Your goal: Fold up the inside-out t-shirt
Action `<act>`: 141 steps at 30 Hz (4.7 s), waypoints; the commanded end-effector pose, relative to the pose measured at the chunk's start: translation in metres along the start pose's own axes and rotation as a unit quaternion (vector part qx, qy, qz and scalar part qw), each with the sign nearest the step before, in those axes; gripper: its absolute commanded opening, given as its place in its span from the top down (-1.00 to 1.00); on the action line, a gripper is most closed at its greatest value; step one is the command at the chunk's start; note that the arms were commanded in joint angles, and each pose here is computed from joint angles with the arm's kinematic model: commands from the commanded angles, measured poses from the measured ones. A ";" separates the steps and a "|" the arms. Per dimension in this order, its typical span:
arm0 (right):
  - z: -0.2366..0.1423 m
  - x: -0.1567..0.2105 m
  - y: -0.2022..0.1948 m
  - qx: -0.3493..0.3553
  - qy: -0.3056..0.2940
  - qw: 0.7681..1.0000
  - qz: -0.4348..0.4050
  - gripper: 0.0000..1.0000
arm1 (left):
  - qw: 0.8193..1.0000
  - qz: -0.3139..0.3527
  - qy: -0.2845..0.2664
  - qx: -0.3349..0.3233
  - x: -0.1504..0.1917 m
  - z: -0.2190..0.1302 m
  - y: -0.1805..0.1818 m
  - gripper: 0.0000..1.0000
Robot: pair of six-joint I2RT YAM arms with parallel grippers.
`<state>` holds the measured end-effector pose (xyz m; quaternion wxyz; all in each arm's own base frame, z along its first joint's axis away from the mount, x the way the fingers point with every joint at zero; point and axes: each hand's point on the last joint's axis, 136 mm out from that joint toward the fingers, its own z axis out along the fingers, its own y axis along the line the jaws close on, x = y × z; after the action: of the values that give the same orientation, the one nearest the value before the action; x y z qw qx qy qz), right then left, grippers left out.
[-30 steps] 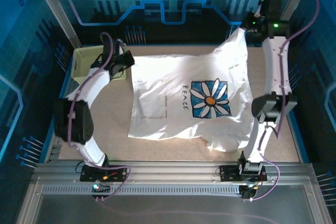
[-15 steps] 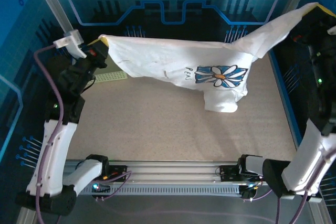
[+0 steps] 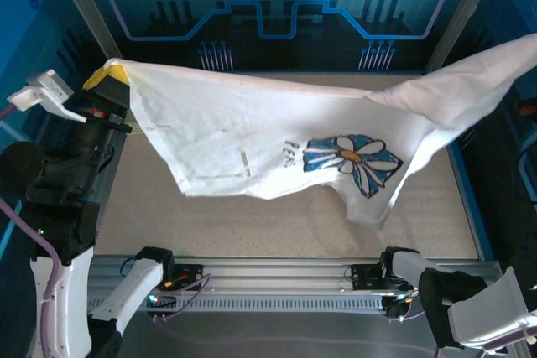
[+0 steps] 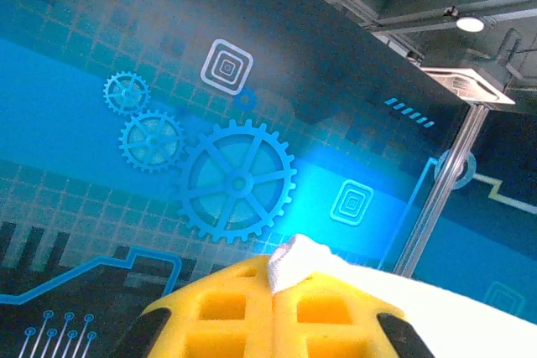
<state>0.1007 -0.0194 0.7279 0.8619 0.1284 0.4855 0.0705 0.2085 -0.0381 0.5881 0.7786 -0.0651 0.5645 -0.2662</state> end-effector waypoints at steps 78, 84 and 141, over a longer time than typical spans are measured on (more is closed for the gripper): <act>0.010 0.566 -0.178 0.287 0.567 0.766 0.093 1.00 | 0.847 -0.051 0.419 -0.322 0.434 0.173 0.323 1.00; -0.030 0.568 -0.190 0.313 0.576 0.750 0.081 1.00 | 0.847 -0.067 0.420 -0.319 0.437 0.155 0.318 1.00; 0.061 0.751 -0.226 0.263 0.674 0.683 0.096 -0.09 | 0.798 -0.081 0.533 -0.271 0.556 0.130 0.267 -0.01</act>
<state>0.5343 -0.0531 0.0903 0.2455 0.3017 0.9183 0.0735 0.5334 -0.1199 0.0495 0.2766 -0.1475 0.9374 -0.1515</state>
